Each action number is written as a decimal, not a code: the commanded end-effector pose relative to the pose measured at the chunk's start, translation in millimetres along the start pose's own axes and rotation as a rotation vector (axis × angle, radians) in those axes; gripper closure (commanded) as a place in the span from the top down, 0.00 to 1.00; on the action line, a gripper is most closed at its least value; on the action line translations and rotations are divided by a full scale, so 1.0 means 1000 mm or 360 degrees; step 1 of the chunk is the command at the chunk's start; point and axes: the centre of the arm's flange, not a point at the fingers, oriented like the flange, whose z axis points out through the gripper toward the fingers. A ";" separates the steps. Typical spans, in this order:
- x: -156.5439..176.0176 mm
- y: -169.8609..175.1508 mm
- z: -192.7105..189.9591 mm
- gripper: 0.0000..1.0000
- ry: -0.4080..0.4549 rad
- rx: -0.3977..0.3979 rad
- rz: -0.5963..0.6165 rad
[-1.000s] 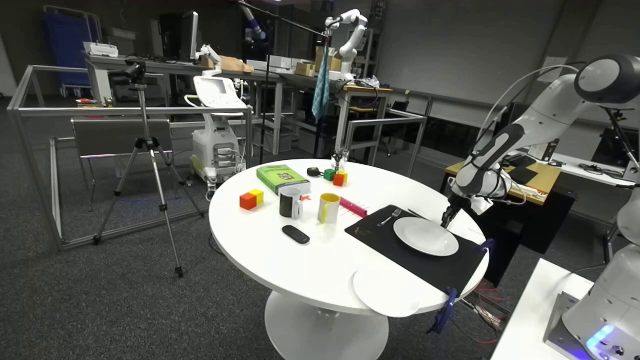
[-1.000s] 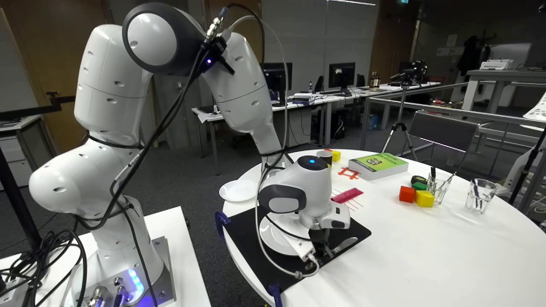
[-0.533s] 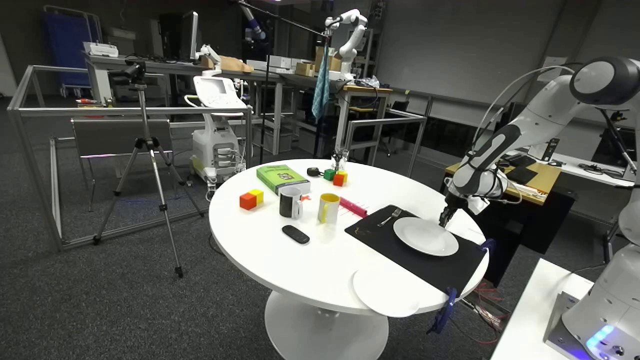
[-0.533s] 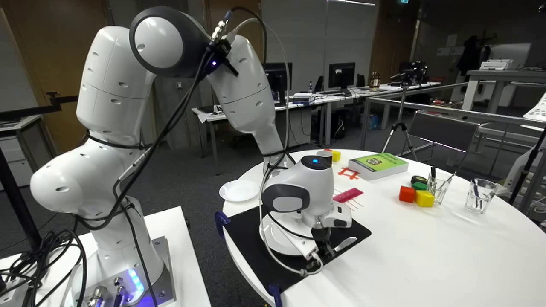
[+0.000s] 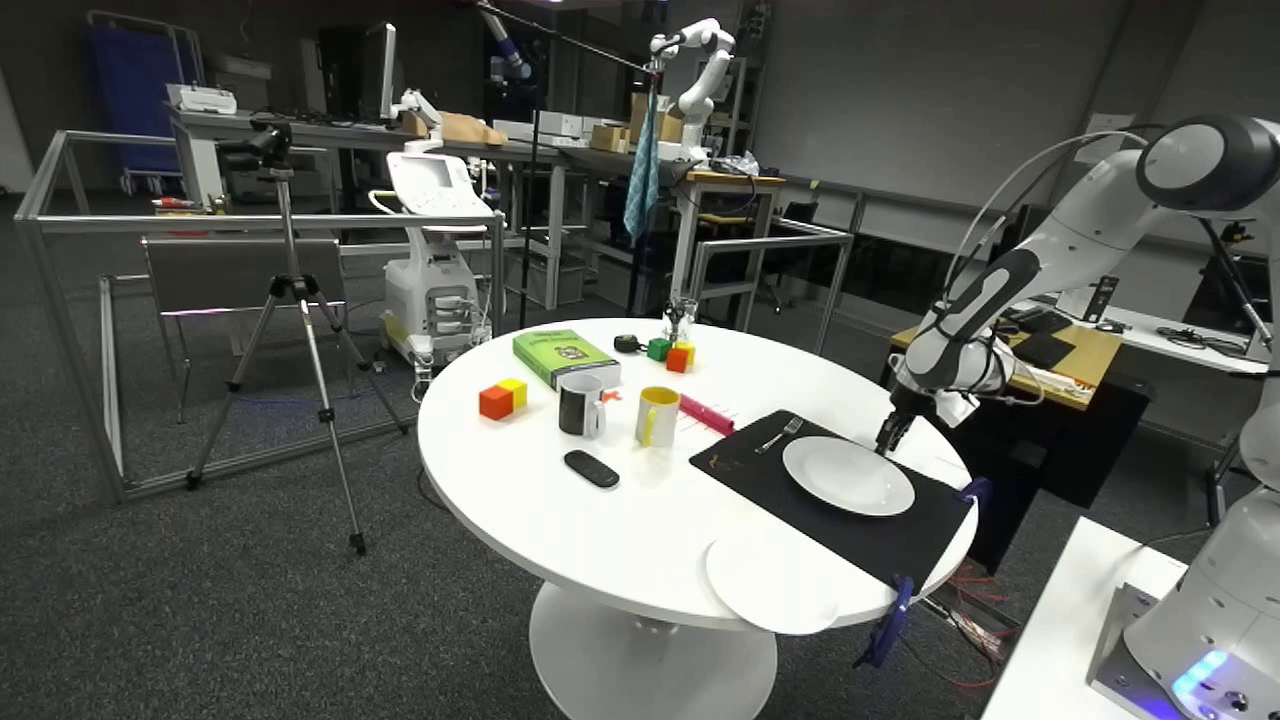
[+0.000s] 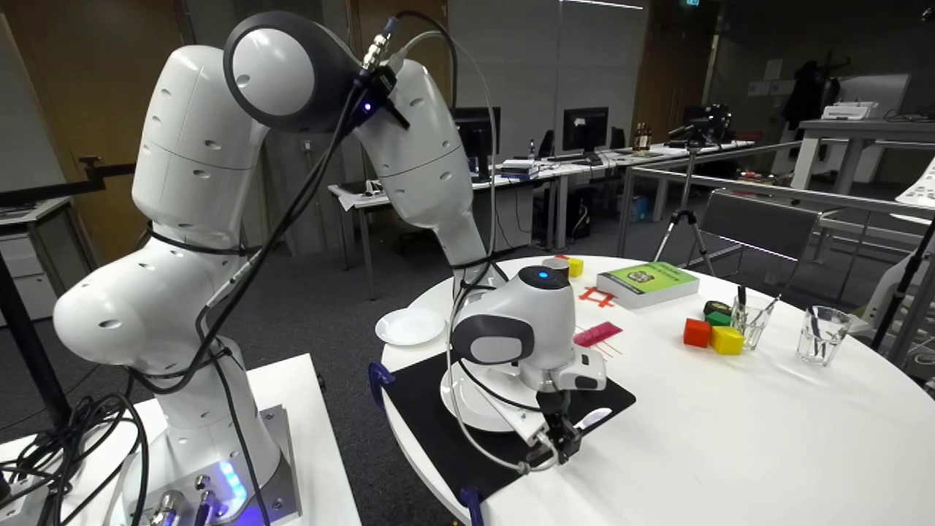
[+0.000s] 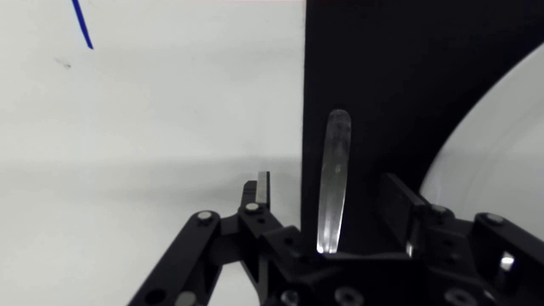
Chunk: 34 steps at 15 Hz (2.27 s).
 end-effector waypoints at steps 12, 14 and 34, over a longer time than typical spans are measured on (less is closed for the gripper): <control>0.010 0.004 -0.025 1.00 -0.0071 -0.0099 0.0081; 0.010 0.006 -0.039 1.00 -0.0061 -0.0144 0.0114; 0.120 -0.061 -0.128 1.00 0.0223 -0.0149 0.0827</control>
